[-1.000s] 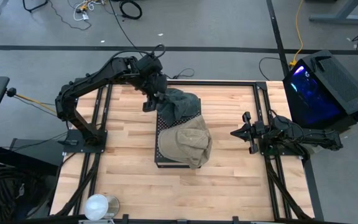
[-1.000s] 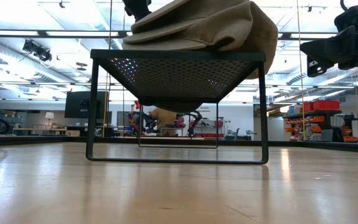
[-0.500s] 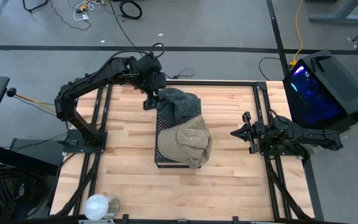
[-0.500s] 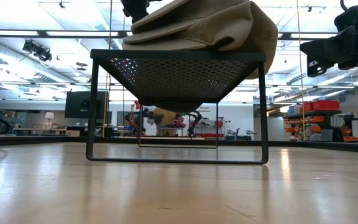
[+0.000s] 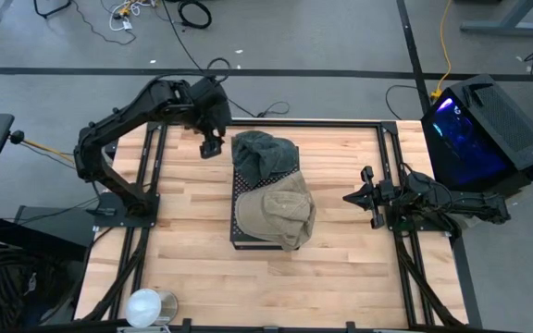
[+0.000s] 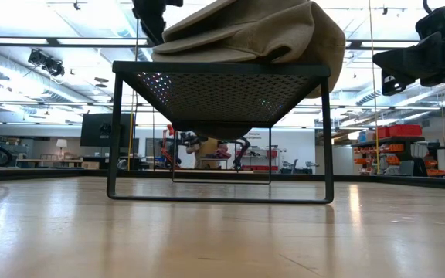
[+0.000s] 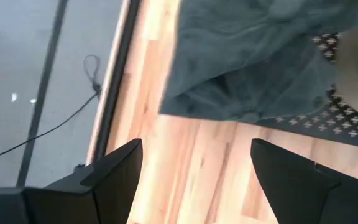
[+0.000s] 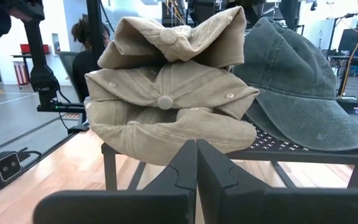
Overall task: Pick & Place hat
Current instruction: Stack the gray cap on top of the other gray cap on the shelf
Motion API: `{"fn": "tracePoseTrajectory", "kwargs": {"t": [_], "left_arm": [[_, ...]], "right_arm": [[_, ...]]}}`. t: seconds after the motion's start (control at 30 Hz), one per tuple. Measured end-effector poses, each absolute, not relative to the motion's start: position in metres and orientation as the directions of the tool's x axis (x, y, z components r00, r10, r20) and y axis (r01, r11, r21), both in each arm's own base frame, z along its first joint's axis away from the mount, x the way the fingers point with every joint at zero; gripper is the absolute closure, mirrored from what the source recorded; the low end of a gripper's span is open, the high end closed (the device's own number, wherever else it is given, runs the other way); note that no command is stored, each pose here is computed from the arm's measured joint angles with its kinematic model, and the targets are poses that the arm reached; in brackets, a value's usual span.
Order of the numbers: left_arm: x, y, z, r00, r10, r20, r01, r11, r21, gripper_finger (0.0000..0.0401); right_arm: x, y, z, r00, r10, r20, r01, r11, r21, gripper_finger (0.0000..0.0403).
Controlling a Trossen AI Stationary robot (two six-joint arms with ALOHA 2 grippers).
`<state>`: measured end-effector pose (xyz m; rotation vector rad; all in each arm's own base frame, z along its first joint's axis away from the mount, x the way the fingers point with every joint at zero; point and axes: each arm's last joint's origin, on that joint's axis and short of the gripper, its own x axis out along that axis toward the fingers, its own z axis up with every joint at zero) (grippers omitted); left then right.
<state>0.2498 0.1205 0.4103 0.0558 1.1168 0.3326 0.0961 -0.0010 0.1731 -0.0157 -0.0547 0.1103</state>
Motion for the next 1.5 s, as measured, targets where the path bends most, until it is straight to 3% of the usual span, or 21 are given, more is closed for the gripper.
{"fn": "tracePoseTrajectory", "kwargs": {"t": [0.23, 0.37, 0.8, 0.97, 1.5], "left_arm": [[0.235, 0.138, 0.419, 0.379, 0.409, -0.831, -0.351, 0.894, 0.280, 0.0101], [0.229, 0.153, 0.420, 0.369, 0.440, -0.819, -0.401, 0.870, 0.287, 0.0127], [0.241, 0.197, 0.410, 0.422, 0.488, -0.764, -0.448, 0.845, 0.292, 0.0314], [0.252, 0.208, 0.398, 0.461, 0.417, -0.783, -0.400, 0.885, 0.236, 0.0387], [0.287, 0.247, 0.349, 0.503, 0.283, -0.816, -0.326, 0.937, 0.125, 0.0397]], "right_arm": [[0.096, -0.001, 0.173, 0.992, 0.111, 0.054, -0.110, 0.994, -0.019, 0.0396], [0.096, -0.001, 0.173, 0.992, 0.111, 0.054, -0.110, 0.994, -0.019, 0.0396], [0.096, -0.001, 0.173, 0.992, 0.111, 0.054, -0.110, 0.994, -0.019, 0.0396], [0.096, -0.001, 0.173, 0.992, 0.110, 0.054, -0.110, 0.994, -0.019, 0.0396], [0.096, -0.001, 0.173, 0.992, 0.111, 0.054, -0.110, 0.994, -0.019, 0.0396]]}}
